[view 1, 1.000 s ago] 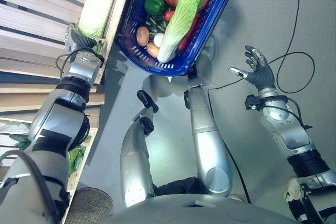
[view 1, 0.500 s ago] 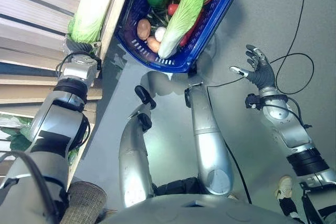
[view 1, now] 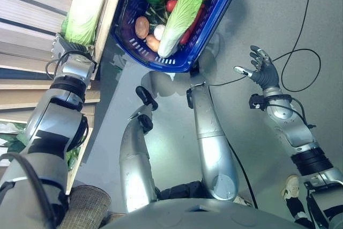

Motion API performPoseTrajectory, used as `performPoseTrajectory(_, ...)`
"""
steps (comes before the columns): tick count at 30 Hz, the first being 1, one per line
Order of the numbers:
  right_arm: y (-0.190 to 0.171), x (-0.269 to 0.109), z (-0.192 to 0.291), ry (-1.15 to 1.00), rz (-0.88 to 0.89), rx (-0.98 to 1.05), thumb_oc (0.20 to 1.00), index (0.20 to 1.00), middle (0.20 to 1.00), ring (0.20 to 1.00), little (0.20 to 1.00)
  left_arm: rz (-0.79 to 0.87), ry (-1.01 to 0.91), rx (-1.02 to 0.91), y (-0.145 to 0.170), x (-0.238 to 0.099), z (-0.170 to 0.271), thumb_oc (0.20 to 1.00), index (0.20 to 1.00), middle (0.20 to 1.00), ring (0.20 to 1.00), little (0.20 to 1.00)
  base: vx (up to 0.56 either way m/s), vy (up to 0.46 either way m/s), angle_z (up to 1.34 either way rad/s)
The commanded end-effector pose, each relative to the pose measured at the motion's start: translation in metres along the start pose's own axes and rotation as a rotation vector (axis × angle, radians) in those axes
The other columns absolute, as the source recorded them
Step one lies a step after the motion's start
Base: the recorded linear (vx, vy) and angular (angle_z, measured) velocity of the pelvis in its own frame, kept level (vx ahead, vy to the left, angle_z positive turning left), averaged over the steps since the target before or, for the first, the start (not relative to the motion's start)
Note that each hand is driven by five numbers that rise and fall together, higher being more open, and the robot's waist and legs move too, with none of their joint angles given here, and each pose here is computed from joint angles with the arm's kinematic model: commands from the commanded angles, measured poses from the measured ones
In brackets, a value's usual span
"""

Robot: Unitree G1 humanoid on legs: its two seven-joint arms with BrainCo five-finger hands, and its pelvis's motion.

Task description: Pick up fruits and vegetables into the basket

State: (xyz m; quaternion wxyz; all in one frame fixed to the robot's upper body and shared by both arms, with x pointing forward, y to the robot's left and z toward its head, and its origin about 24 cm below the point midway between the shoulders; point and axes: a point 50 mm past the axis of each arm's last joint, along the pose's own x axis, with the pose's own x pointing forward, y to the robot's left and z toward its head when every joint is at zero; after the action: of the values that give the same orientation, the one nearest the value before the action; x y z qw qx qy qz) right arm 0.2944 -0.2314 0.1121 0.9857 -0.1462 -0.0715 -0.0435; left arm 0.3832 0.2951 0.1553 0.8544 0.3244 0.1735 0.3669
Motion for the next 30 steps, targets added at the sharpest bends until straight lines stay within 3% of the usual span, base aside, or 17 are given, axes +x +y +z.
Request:
performPoseTrajectory(1,0.003,-0.005,-0.001,-0.024,0.011,0.048,1.000,1.000,1.000,1.000,1.000,0.074,0.073,0.124,0.018,0.013,-0.034,0.200,0.200,0.200,0.200,0.200,0.00,0.000,0.00)
performPoseTrajectory(16,0.002,-0.007,0.001,-0.063,0.013,0.059,1.000,1.000,1.000,1.000,1.000,0.089,0.031,0.058,0.020,0.012,-0.019,0.200,0.200,0.200,0.200,0.200,0.00,0.000,0.00)
performPoseTrajectory(30,0.012,-0.023,0.008,-0.092,0.081,0.112,1.000,1.000,1.000,1.000,1.000,0.028,-0.164,-0.367,0.004,-0.003,-0.016,0.200,0.200,0.200,0.200,0.200,-0.01,-0.007,0.00)
